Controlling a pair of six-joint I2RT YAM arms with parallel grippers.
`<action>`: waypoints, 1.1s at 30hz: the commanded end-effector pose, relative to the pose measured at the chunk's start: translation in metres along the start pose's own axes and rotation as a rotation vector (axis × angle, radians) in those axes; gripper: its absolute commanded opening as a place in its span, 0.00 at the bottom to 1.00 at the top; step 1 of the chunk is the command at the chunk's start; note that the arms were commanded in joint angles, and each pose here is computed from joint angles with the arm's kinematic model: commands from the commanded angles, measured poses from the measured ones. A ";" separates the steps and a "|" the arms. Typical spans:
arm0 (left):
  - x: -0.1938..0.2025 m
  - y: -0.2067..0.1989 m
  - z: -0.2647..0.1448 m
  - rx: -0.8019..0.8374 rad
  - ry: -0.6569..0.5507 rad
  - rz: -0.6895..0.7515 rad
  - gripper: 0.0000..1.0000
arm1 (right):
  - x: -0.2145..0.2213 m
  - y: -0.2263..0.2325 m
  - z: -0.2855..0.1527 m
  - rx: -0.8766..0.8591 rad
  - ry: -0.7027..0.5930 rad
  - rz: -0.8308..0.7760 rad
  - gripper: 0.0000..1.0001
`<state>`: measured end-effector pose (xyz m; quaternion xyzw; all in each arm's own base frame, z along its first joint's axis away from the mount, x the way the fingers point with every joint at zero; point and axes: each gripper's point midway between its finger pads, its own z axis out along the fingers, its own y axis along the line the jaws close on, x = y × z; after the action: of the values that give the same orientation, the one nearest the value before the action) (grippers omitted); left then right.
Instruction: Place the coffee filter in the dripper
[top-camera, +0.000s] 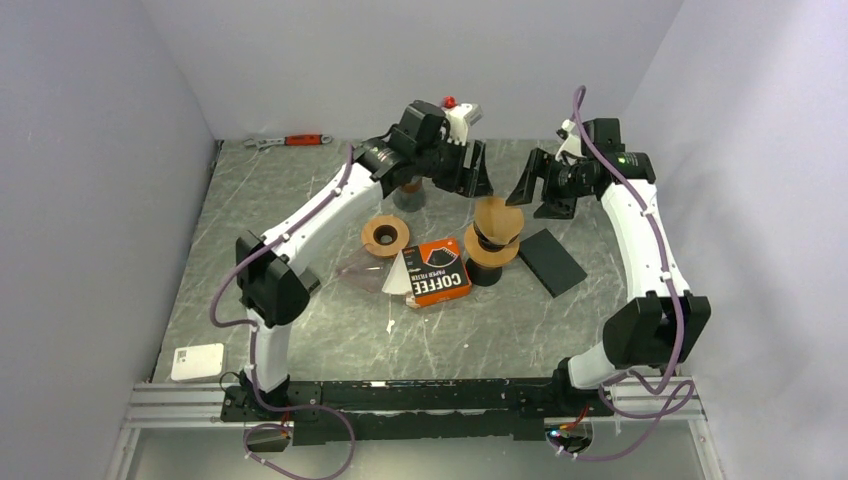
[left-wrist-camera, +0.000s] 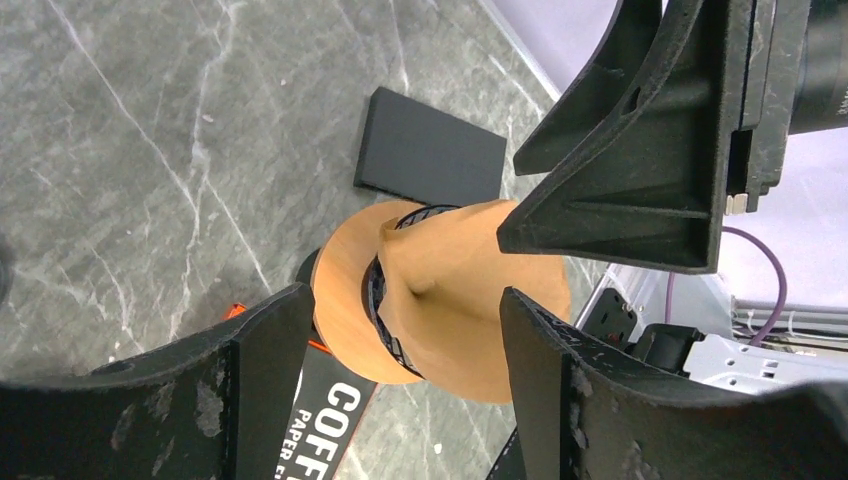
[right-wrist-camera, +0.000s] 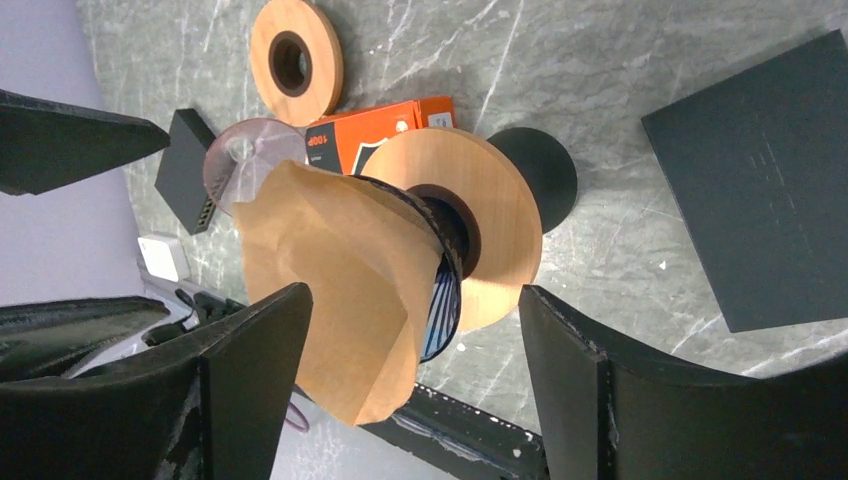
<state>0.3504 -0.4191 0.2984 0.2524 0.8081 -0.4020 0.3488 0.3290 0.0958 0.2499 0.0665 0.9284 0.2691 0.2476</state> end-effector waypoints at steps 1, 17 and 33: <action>0.022 -0.003 0.003 -0.035 0.117 -0.002 0.75 | 0.010 -0.003 0.010 0.000 0.056 -0.011 0.83; 0.074 0.015 0.029 -0.131 0.286 -0.054 0.70 | 0.049 -0.022 0.052 0.111 0.203 -0.064 0.72; 0.094 0.033 0.040 -0.180 0.336 -0.061 0.61 | 0.059 -0.035 0.064 0.150 0.236 -0.069 0.60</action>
<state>0.3256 -0.4199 0.1957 0.2514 0.8957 -0.2980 0.2136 0.3074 0.1147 0.1669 0.0293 0.9677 0.2101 0.1362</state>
